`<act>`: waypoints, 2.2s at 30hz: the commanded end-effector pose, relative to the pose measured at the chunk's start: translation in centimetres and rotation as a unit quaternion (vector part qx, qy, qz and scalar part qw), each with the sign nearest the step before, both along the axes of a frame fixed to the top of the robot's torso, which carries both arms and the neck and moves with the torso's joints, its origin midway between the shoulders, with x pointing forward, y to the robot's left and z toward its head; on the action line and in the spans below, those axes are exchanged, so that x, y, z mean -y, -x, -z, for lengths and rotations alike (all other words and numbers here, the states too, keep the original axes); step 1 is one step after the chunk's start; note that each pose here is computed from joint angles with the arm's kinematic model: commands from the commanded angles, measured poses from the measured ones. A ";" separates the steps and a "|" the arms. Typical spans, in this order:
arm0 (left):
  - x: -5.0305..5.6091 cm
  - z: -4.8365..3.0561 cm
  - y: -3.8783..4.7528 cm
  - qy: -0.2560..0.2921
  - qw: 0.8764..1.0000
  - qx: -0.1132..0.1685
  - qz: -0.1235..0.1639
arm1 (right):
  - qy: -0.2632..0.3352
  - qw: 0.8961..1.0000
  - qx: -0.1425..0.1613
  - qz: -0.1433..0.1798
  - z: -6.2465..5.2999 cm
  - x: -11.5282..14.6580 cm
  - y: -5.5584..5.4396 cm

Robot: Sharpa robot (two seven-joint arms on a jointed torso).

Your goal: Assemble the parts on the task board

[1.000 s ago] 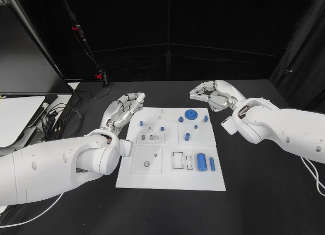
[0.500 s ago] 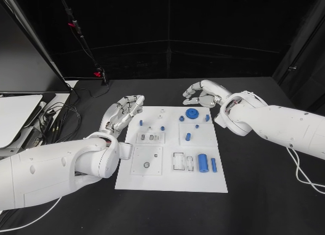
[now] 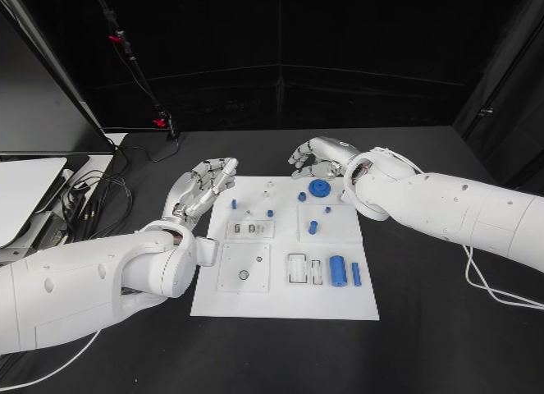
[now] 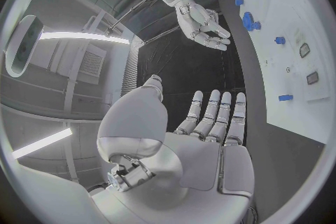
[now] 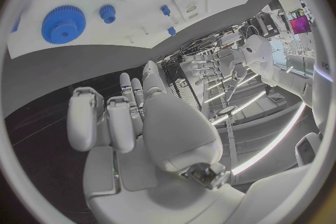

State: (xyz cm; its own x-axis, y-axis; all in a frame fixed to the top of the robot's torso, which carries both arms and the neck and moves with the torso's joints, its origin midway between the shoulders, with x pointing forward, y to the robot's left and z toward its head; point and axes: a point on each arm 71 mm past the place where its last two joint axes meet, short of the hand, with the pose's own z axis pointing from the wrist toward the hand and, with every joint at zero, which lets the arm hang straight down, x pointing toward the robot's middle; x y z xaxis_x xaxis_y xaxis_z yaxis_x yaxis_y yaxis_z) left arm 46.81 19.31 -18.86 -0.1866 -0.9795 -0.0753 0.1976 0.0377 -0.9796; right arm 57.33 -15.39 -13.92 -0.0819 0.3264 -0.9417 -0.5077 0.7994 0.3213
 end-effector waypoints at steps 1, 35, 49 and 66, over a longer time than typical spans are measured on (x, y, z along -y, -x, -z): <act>0.1 -2.36 0.82 0.031 0.985 0.166 0.016 | 0.046 0.999 -0.015 0.005 0.6 -0.2 -0.2; 0.0 -2.26 0.63 0.029 0.986 0.162 0.014 | 0.151 0.986 -0.068 0.019 4.3 -1.6 -0.9; 0.0 -2.23 0.59 0.028 0.987 0.160 0.014 | 0.173 0.982 -0.061 0.030 4.8 -2.0 -1.2; 0.0 -2.20 0.55 0.028 0.987 0.158 0.014 | 0.180 0.980 -0.069 0.045 5.1 -1.8 -1.3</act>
State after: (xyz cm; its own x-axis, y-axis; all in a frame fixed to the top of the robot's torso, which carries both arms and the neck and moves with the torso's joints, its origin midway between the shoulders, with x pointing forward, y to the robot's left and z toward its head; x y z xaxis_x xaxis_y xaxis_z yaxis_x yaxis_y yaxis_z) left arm 47.03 19.49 -18.90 -0.1796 -0.9805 -0.0796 0.1993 0.0430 -0.9790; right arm 58.61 -13.58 -19.05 -0.1990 0.0015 -0.9800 -0.4105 0.9079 0.0847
